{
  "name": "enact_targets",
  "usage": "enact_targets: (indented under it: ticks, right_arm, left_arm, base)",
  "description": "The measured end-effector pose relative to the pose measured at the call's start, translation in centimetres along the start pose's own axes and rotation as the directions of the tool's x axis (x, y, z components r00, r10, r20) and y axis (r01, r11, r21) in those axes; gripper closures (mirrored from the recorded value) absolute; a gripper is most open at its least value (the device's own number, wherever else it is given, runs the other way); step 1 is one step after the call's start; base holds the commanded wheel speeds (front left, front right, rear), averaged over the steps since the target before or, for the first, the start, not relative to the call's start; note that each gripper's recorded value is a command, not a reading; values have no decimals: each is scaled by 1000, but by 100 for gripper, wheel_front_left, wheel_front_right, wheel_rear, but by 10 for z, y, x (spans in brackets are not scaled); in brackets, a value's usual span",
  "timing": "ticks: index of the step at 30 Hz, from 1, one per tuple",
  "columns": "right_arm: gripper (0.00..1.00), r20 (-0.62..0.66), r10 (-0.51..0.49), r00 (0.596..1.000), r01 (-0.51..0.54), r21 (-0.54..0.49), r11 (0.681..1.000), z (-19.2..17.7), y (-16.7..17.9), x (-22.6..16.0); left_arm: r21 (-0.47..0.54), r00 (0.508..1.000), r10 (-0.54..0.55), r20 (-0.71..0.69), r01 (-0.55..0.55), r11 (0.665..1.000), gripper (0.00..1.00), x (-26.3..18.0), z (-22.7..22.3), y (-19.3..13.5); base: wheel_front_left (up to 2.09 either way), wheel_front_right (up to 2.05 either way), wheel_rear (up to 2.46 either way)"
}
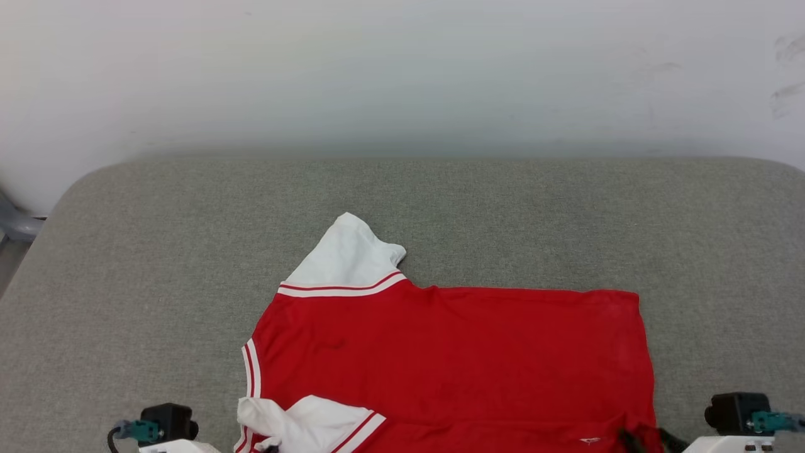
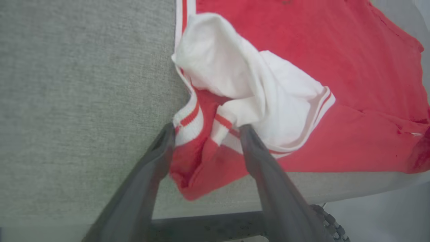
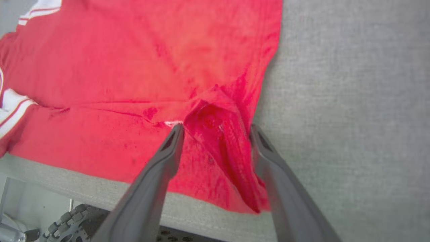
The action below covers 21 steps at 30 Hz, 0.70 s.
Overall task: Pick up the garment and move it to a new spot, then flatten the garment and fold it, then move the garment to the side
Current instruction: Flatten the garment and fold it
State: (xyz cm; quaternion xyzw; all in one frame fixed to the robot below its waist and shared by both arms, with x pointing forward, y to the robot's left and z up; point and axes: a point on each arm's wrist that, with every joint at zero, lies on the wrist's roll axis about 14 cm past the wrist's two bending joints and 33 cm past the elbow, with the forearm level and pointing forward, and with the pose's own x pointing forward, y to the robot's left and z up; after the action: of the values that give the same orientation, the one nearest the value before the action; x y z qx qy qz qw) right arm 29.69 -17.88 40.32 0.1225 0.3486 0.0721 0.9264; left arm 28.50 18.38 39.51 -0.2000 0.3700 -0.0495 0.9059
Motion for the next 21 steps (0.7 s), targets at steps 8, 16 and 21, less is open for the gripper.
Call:
enact_targets:
  ticks: [8,16,21]
  right_arm:
    - [0,371,4,929,20,-63,998,69,10,-14]
    - [0,581,-2,814,84,-114,990,124,14,-29]
    - [0,653,-6,757,114,-122,986,156,15,-28]
  left_arm:
    - [102,953,-74,294,46,994,0,-1,74,-21]
    - [229,828,-163,537,43,973,0,-5,141,-56]
    - [273,782,-193,593,30,962,0,13,171,-68]
  base:
    - [0,0,0]
    - [0,0,0]
    - [0,0,0]
